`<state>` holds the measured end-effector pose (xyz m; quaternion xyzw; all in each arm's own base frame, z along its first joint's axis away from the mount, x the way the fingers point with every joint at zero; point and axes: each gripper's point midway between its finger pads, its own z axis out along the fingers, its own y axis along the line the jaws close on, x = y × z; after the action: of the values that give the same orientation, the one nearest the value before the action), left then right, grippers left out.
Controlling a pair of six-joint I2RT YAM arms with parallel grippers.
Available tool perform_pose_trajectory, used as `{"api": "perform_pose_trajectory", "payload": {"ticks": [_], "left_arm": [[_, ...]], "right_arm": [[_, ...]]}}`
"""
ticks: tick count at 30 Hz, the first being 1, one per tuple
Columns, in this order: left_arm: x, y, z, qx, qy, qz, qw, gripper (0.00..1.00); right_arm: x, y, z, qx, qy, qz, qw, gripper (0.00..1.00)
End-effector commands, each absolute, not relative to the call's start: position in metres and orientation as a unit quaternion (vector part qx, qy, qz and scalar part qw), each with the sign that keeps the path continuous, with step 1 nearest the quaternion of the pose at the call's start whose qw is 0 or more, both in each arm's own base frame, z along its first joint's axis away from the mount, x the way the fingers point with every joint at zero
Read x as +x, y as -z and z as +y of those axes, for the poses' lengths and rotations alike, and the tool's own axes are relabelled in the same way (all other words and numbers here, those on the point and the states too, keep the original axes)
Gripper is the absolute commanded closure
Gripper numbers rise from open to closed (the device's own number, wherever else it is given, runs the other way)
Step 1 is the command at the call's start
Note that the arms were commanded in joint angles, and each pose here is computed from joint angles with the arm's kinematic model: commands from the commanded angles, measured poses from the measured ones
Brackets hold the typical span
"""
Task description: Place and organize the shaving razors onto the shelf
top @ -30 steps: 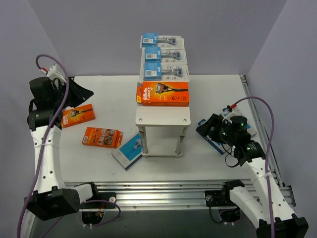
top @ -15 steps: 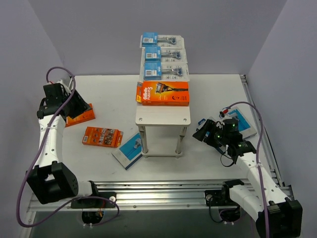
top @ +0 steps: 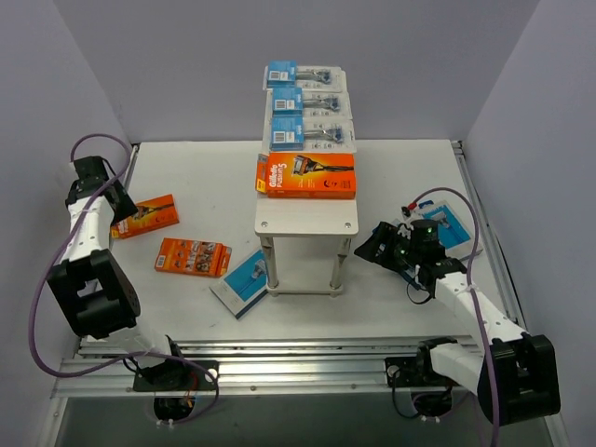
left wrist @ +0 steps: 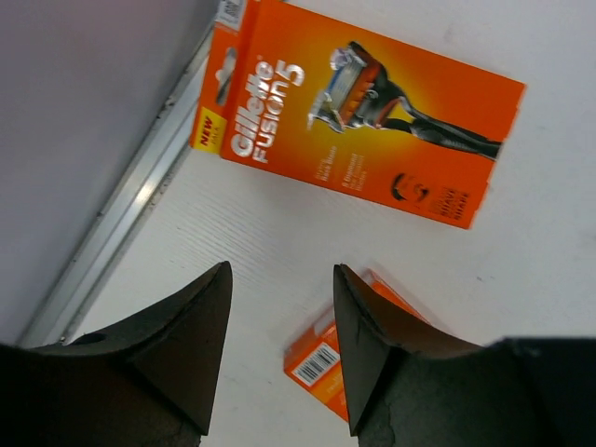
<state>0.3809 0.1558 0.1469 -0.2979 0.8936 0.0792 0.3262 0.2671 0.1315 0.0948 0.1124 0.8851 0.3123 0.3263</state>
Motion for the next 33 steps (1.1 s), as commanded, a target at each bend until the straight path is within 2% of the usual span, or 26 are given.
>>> {"api": "perform_pose_trajectory", "payload": {"ticks": [1, 6, 17, 33], "left_arm": [[0.391, -0.156, 0.192, -0.297, -0.156, 0.880, 0.337, 0.44], [0.397, -0.150, 0.213, -0.291, -0.208, 0.866, 0.349, 0.44], [0.411, -0.105, 0.237, -0.292, -0.250, 0.868, 0.315, 0.44], [0.431, -0.065, 0.232, -0.313, -0.137, 0.886, 0.313, 0.44]], "right_arm": [[0.275, -0.092, 0.134, 0.092, -0.329, 0.878, 0.334, 0.34], [0.278, -0.080, 0.136, 0.104, -0.351, 0.877, 0.310, 0.35], [0.280, -0.069, 0.132, 0.113, -0.342, 0.888, 0.286, 0.36], [0.278, -0.071, 0.124, 0.114, -0.322, 0.893, 0.293, 0.36]]}}
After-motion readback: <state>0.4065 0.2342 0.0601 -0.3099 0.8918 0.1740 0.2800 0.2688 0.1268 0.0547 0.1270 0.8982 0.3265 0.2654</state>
